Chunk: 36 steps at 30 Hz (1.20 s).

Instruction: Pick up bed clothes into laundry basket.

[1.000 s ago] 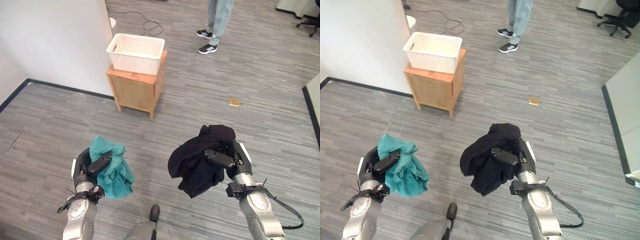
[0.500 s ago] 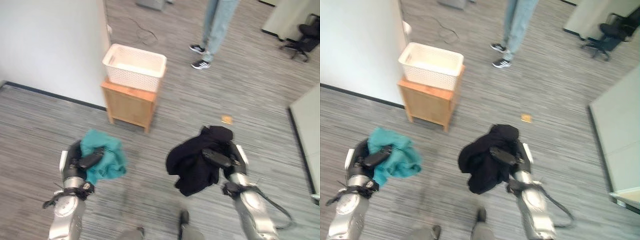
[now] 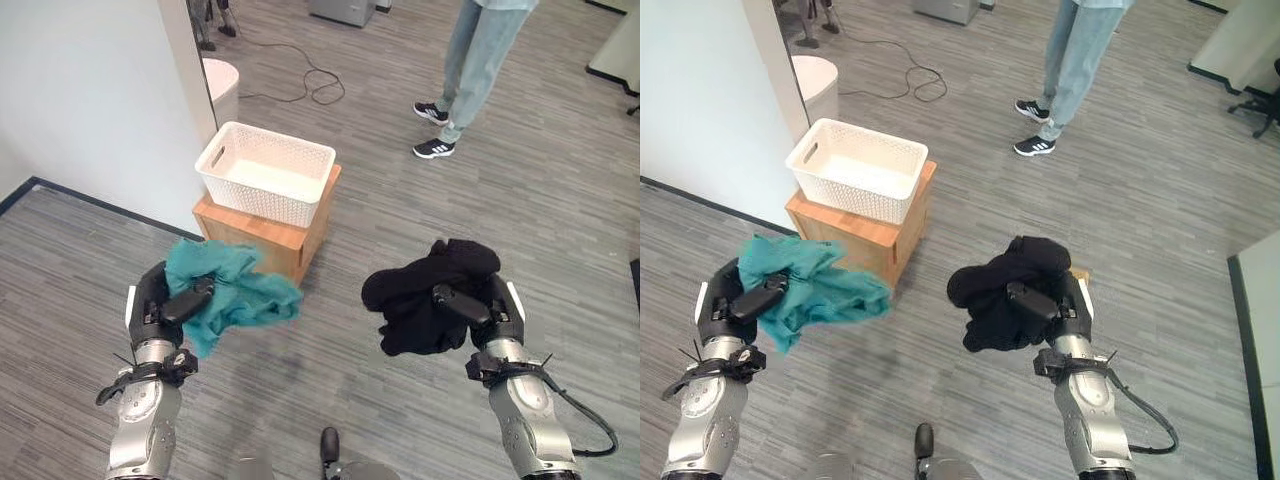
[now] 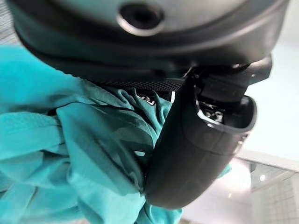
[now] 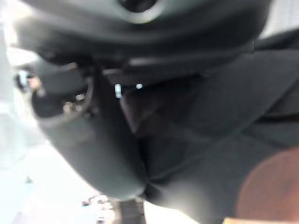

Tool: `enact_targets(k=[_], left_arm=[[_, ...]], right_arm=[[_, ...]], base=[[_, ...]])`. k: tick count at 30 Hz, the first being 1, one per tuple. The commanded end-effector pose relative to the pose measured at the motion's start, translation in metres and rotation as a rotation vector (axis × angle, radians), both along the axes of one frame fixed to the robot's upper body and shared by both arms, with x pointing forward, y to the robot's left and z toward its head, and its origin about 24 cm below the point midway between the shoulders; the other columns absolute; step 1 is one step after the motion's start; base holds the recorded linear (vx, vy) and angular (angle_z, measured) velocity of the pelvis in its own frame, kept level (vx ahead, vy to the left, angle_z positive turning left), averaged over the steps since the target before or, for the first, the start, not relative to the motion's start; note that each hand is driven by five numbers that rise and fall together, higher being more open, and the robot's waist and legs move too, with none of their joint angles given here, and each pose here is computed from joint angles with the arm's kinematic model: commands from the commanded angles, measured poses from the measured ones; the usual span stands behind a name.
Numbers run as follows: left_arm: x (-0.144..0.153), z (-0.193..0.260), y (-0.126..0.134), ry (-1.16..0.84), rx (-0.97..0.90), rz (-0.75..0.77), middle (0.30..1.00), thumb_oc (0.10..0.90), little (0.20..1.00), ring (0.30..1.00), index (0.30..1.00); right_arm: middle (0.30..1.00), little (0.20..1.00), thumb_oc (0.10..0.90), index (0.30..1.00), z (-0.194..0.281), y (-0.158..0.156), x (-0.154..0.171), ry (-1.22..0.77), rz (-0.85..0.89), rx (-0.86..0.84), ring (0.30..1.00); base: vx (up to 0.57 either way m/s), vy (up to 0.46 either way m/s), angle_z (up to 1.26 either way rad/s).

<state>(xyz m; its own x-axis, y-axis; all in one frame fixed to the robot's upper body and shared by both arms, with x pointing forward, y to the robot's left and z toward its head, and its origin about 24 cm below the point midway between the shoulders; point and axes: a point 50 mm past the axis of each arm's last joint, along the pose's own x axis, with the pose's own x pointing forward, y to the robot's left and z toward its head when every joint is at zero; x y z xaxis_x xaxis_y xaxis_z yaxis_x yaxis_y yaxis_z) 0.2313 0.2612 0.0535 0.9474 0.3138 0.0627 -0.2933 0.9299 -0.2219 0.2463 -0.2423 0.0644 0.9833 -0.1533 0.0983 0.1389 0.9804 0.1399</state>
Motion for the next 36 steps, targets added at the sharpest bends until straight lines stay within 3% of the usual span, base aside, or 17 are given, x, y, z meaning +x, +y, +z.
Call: enact_targets(k=[1,6,14,20,27,31,35,36], left_arm=[[0.006,0.042,0.002,-0.230,0.066,-0.016,0.300,0.400,0.300,0.300,0.300],[0.003,0.039,-0.002,-0.225,0.086,-0.025,0.300,0.400,0.300,0.300,0.300],[-0.007,0.104,0.014,-0.475,0.300,0.111,0.300,0.400,0.300,0.300,0.300],[0.001,0.146,0.015,-0.614,0.395,0.079,0.300,0.400,0.300,0.300,0.300],[0.007,0.146,0.002,-0.621,0.376,0.028,0.300,0.400,0.300,0.300,0.300],[0.006,0.174,0.003,-0.710,0.496,0.072,0.300,0.400,0.300,0.300,0.300],[0.006,0.174,0.003,-0.710,0.496,0.072,0.300,0.400,0.300,0.300,0.300],[-0.001,0.195,0.013,-0.772,0.591,0.143,0.300,0.400,0.300,0.300,0.300]], right_arm=[[0.300,0.300,0.400,0.300,0.059,-0.014,-0.004,-0.284,-0.010,-0.089,0.300],[0.300,0.300,0.400,0.300,0.059,-0.011,-0.006,-0.284,0.005,-0.126,0.300],[0.300,0.300,0.400,0.300,0.070,0.010,-0.004,-0.357,0.064,-0.155,0.300],[0.300,0.300,0.400,0.300,0.069,0.026,0.002,-0.352,0.134,-0.135,0.300],[0.300,0.300,0.400,0.300,0.062,0.008,-0.004,-0.322,0.052,-0.106,0.300],[0.300,0.300,0.400,0.300,0.061,0.002,-0.007,-0.311,0.040,-0.118,0.300],[0.300,0.300,0.400,0.300,0.061,0.002,-0.007,-0.311,0.040,-0.118,0.300],[0.300,0.300,0.400,0.300,0.059,0.004,-0.006,-0.300,0.069,-0.101,0.300]], base=[[0.25,-0.040,-0.31],[0.40,-0.023,-0.23],[0.39,0.221,-0.34],[0.16,0.212,-0.25],[0.27,0.040,0.00],[0.20,-0.073,0.42],[0.03,-0.027,0.50],[0.35,-0.244,-0.05]])
